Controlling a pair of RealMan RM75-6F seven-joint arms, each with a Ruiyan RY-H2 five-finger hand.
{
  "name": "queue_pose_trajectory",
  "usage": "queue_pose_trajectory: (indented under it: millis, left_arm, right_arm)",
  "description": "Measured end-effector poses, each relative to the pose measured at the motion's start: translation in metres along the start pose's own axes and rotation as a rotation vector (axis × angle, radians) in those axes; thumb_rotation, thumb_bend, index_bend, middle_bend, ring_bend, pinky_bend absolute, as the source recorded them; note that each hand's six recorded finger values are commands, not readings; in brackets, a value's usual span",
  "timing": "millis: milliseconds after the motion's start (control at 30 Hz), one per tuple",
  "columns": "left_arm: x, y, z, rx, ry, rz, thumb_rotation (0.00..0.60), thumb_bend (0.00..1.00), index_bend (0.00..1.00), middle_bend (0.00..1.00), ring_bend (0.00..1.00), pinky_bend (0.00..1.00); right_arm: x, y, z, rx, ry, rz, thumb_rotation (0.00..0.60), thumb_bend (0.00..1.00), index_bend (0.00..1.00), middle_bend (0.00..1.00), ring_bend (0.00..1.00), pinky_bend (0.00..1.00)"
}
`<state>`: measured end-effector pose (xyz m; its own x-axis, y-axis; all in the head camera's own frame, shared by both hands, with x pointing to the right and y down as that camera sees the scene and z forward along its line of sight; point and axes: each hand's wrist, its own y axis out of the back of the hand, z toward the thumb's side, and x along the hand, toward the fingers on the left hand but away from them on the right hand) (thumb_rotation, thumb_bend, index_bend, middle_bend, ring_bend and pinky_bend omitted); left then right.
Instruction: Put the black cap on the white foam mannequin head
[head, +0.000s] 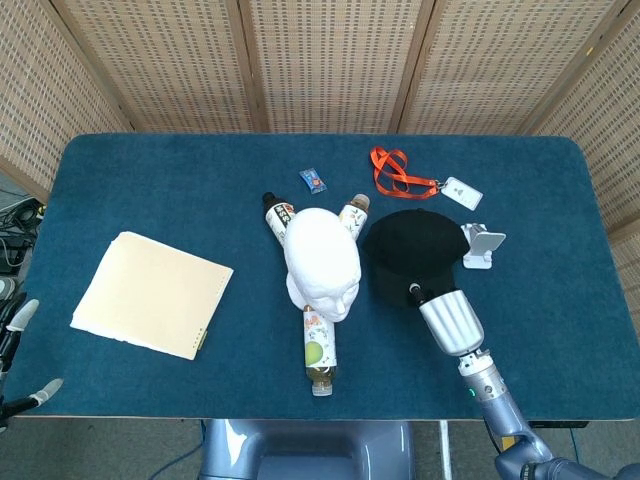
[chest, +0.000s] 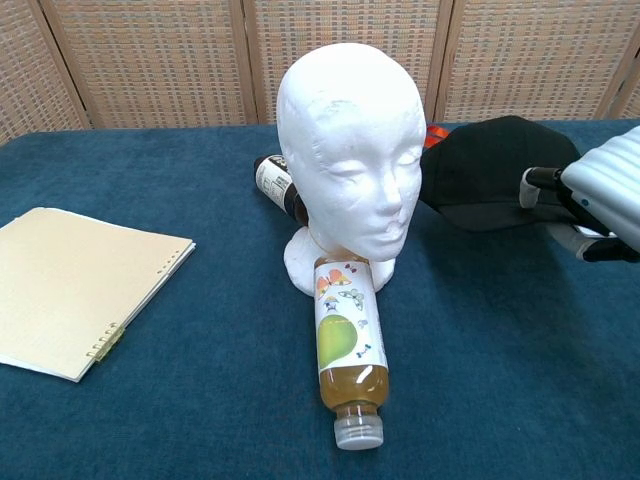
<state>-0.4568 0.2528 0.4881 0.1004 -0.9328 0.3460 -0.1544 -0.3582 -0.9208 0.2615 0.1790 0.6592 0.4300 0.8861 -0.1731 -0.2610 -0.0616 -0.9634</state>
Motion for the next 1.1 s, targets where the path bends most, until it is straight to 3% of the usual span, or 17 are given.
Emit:
queue_pose_trajectory:
  millis: [233,533,867,1100]
  left_arm:
    - [0.001,0.0,-0.001,0.0,0.0,-0.004,0.6,0.0,0.0,0.0,0.0,0.0]
    - [0.0,0.0,0.0,-0.004,-0.001,-0.003,0.6,0.0,0.0,0.0,0.0,0.0]
    - [0.002,0.002,-0.004,-0.015,0.009,-0.002,0.6,0.0,0.0,0.0,0.0,0.0]
    - [0.004,0.004,-0.006,-0.028,0.014,-0.002,0.6,0.0,0.0,0.0,0.0,0.0]
  right_arm:
    - [-0.009,0.006,-0.01,-0.032,-0.053,-0.016,0.6,0.69,0.75,0.95,1.0,1.0]
    - [-0.034,0.029,-0.028,-0.08,-0.125,-0.067,0.6,0.62,0.77,0.97,1.0,1.0]
    - [-0.108,0.089,-0.074,-0.072,-0.313,-0.162,0.6,0.61,0.77,0.98,1.0,1.0]
    - [-0.143,0.128,-0.097,-0.057,-0.419,-0.198,0.6,0.61,0.77,0.98,1.0,1.0]
